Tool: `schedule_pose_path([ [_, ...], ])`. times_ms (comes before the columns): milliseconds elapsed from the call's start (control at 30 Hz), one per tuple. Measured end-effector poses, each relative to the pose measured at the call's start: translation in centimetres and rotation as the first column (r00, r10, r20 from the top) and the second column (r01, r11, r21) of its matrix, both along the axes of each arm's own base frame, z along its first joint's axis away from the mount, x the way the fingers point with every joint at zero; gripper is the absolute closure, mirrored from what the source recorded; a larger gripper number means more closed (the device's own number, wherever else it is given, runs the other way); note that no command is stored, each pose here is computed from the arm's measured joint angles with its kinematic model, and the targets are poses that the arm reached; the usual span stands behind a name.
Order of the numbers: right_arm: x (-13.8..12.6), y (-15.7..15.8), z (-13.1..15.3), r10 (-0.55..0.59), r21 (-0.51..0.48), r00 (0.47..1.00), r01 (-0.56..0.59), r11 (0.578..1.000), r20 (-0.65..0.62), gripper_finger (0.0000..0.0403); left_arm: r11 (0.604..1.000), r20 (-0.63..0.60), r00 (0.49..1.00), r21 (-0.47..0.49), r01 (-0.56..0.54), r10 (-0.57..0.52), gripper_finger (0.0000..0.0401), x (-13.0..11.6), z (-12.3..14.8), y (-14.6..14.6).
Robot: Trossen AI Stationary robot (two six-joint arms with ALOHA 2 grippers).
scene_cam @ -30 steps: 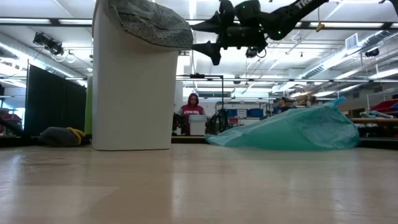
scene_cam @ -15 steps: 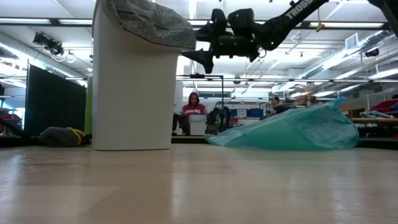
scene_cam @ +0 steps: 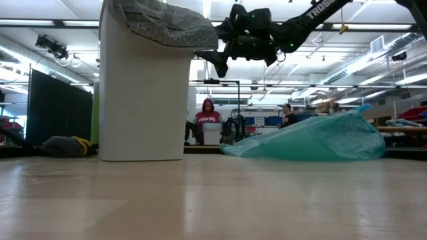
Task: Place trash/remove bag and relplace
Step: Remove the light blue trash bag from the trash bin
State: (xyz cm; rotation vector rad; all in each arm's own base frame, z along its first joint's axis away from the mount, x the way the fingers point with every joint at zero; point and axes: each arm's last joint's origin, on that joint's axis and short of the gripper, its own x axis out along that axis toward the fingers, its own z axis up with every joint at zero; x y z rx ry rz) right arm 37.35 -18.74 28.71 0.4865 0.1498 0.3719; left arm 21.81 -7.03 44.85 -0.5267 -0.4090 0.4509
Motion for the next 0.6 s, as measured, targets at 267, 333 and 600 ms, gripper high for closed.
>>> schedule_pose_path([
  [267, 0.6, 1.4, -0.6, 0.036, -0.001, 0.998, -0.036, 0.999, -0.048, 0.0161, 1.0, 0.001, 1.0, 0.0, 0.0, 0.0, 0.0371, 0.0, 0.0, 0.0],
  [333, 0.8, 1.8, -0.6, 0.033, -0.02, 0.999, -0.034, 0.999, -0.041, 0.018, 1.0, 0.0, 1.0, 0.001, 0.001, -0.001, 0.0371, 0.0, 0.0, 0.0],
  [600, 1.2, 2.0, -0.6, -0.056, -0.107, 0.998, 0.053, 0.993, -0.017, 0.0381, 1.0, -0.008, 1.0, 0.0, 0.003, -0.003, 0.0371, 0.0, -0.1, 0.0],
])
